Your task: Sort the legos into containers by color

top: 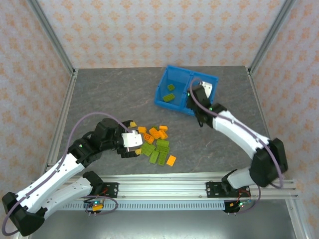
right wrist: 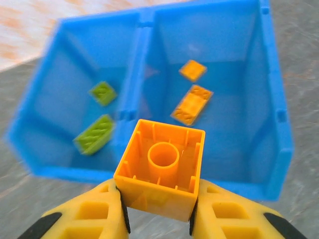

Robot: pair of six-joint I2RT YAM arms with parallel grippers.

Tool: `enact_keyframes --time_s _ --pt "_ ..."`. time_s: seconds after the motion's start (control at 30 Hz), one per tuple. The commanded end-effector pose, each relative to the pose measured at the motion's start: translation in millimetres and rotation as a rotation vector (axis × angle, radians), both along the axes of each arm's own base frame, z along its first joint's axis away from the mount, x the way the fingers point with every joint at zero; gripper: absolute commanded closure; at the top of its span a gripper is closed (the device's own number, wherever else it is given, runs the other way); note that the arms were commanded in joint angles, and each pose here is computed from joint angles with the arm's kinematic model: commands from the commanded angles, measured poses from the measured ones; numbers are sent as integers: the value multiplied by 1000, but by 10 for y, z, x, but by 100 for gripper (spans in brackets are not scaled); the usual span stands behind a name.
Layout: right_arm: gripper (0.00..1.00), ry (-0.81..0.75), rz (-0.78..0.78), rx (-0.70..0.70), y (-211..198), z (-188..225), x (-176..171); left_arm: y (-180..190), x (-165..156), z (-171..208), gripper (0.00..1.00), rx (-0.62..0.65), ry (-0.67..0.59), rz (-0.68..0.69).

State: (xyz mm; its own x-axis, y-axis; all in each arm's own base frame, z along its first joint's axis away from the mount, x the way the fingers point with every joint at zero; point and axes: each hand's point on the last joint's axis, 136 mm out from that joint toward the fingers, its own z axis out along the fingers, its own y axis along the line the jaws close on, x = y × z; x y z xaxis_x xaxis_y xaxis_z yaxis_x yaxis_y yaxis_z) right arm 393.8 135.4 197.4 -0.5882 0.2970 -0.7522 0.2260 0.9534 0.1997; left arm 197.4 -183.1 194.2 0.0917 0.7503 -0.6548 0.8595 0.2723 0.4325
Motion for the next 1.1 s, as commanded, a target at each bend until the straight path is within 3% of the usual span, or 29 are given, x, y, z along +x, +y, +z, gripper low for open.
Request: enact_keyframes --time_s 0.0,0.23,0.37,0.5,0.87,0.97,1.07 --pt "70 154 42 -54 -117 -300 230 6 58 55 0 -14 -32 18" --pt "70 274 -60 43 -233 -723 752 17 46 64 0 -21 -39 21" --pt "68 321 -96 120 -235 -976 828 6 32 72 0 -33 -36 16" --pt "59 354 -104 122 -223 -1090 827 -9 29 67 0 -36 -31 9" --pt "52 241 -105 140 -300 -539 709 -18 39 35 0 -27 -23 6" --pt "51 195 -69 202 -243 -291 497 -24 34 40 0 -31 -20 5" --pt "51 180 13 261 -64 -138 74 -21 29 38 0 -31 -19 5"
